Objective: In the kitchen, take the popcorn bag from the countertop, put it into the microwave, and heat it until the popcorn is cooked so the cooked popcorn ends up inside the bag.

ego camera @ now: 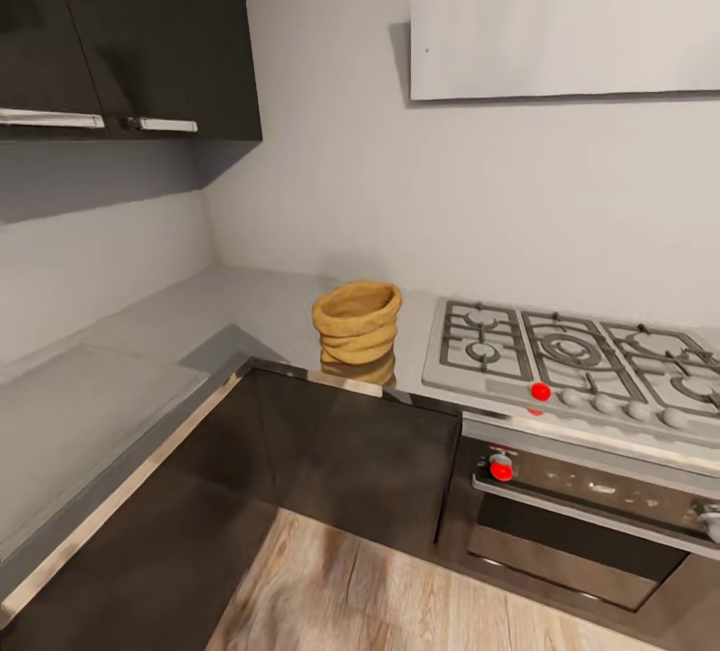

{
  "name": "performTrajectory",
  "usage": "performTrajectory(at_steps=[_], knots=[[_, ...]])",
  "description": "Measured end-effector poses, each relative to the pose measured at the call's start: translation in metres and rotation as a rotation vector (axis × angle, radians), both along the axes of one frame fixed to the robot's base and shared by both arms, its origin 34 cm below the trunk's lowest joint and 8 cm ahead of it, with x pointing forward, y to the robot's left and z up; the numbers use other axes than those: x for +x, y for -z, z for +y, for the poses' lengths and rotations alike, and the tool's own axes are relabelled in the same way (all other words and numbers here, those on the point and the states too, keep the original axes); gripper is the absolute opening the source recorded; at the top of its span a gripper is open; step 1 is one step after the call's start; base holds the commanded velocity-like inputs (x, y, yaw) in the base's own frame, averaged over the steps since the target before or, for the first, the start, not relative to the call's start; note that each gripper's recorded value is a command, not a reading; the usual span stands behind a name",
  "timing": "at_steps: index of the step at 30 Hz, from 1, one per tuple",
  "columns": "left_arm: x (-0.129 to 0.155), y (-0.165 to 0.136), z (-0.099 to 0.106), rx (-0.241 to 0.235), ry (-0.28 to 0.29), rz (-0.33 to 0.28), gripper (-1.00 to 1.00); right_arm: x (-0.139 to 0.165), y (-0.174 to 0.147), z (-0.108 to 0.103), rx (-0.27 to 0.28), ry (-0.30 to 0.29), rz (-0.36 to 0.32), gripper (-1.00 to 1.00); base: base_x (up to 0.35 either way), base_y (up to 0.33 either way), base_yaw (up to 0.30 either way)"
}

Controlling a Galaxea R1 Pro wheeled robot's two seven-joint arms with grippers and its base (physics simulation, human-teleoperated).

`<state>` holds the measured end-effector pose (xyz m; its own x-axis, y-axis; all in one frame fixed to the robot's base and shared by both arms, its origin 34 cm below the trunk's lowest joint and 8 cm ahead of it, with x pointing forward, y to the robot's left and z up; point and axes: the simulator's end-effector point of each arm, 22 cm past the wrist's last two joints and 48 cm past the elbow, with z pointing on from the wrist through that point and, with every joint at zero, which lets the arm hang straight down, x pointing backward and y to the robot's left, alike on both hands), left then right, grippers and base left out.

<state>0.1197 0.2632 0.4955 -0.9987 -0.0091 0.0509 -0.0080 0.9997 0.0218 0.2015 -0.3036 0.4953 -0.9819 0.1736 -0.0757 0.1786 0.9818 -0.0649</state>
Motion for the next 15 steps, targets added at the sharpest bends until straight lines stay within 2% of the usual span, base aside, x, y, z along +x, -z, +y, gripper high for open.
performTrajectory(at_steps=[5,7,8,9,10,12,15], knots=[[0.000,-0.007,0.001,0.001,0.000,0.000,1.00,0.001,-0.007,0.003,0.002,-0.001,-0.001,1.00,0.000,0.000,0.000],[-0.001,-0.010,0.000,0.000,0.000,0.000,1.00,0.026,-0.011,0.003,0.002,-0.007,-0.052,1.00,0.000,0.000,0.000],[-0.001,-0.012,0.000,-0.001,0.000,0.000,1.00,0.049,-0.015,0.001,-0.004,-0.012,-0.099,1.00,0.000,0.000,0.000],[-0.001,-0.013,-0.001,-0.001,0.000,0.000,1.00,0.091,-0.023,-0.004,-0.018,-0.019,-0.180,1.00,0.000,0.000,0.000],[-0.001,-0.014,-0.001,-0.001,0.000,0.000,1.00,0.120,-0.032,-0.009,-0.031,-0.024,-0.235,1.00,0.000,0.000,0.000],[-0.001,-0.017,-0.001,-0.002,0.000,0.000,1.00,0.190,-0.061,-0.020,-0.061,-0.029,-0.343,1.00,0.000,0.000,0.000],[-0.002,-0.021,-0.001,-0.001,0.000,0.000,1.00,0.267,-0.111,-0.017,-0.060,-0.038,-0.463,1.00,0.000,0.000,0.000]])
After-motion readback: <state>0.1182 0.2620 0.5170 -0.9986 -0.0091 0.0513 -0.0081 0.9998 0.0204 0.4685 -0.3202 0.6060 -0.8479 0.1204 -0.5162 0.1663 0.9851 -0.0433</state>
